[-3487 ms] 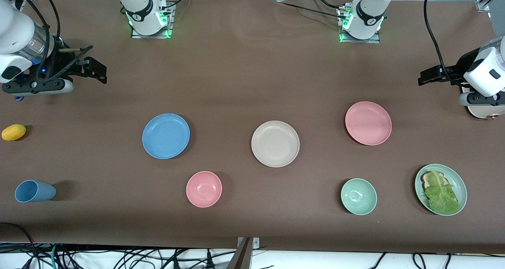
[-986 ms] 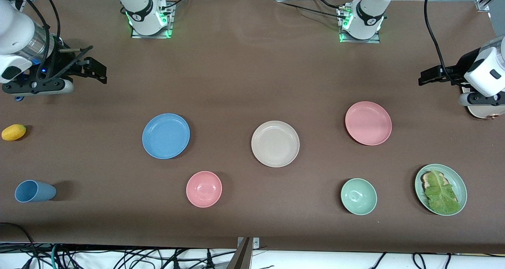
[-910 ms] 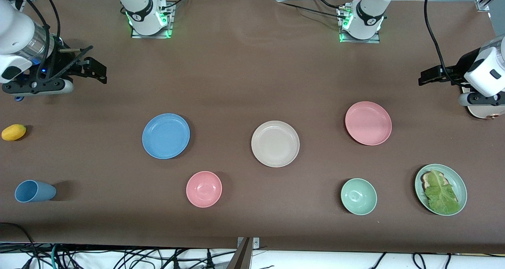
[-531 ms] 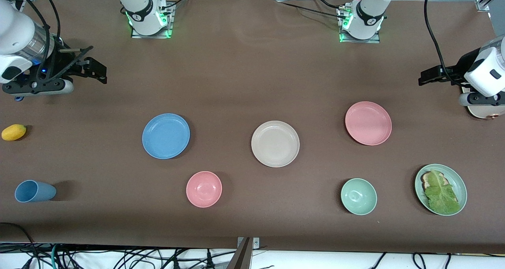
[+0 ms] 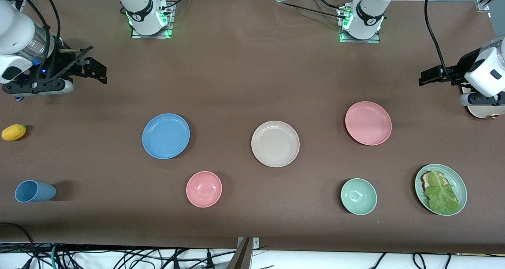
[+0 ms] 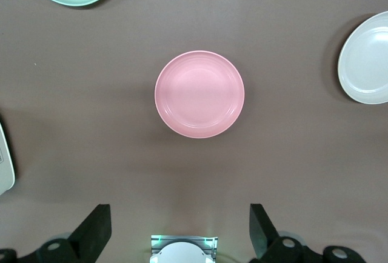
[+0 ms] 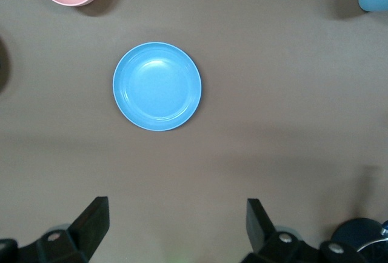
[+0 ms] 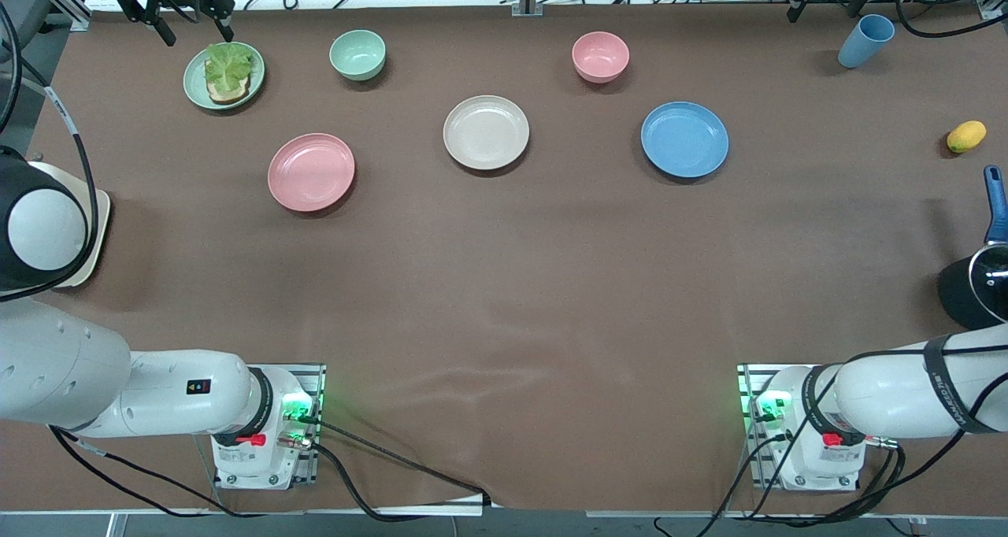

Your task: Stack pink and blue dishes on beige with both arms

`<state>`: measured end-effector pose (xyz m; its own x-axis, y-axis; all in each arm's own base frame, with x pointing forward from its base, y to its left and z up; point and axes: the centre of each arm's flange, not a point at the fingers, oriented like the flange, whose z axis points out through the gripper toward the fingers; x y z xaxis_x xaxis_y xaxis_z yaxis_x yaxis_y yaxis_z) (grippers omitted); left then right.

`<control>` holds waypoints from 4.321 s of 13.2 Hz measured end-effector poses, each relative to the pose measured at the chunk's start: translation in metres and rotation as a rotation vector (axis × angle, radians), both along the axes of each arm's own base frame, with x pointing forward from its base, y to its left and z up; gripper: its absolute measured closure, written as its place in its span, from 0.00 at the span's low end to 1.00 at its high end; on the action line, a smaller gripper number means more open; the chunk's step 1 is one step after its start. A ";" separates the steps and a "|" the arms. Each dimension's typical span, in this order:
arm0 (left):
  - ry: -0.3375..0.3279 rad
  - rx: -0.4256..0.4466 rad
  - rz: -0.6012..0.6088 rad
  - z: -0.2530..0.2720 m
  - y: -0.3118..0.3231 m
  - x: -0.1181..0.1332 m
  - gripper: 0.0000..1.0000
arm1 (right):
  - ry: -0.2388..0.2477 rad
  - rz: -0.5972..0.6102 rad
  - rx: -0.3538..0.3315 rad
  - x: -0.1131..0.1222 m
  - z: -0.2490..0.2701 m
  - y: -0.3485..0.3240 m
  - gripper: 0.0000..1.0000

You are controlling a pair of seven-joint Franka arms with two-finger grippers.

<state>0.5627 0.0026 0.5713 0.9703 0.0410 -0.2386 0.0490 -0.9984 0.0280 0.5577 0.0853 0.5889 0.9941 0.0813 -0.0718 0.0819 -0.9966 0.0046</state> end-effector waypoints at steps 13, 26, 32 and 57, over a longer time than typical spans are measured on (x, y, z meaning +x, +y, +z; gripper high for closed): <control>0.093 -0.009 0.018 -0.111 0.010 0.050 0.00 | 0.000 0.001 0.000 0.000 0.000 0.000 0.00; 0.113 -0.074 -0.050 -0.280 0.030 0.088 0.00 | -0.012 0.000 0.005 0.002 0.001 0.001 0.00; 0.022 -0.212 -0.088 -0.344 0.089 0.058 0.00 | -0.062 -0.032 0.012 0.012 0.001 -0.015 0.00; -0.152 -0.275 -0.027 -0.403 0.101 -0.062 0.70 | -0.066 0.031 0.024 0.047 -0.263 -0.019 0.00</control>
<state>0.5008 0.1041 0.1686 0.9955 -0.0314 -0.0896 -0.0028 -0.9532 0.3025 0.6051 0.0661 0.3256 0.9935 0.1134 -0.0043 0.1134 -0.9935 -0.0130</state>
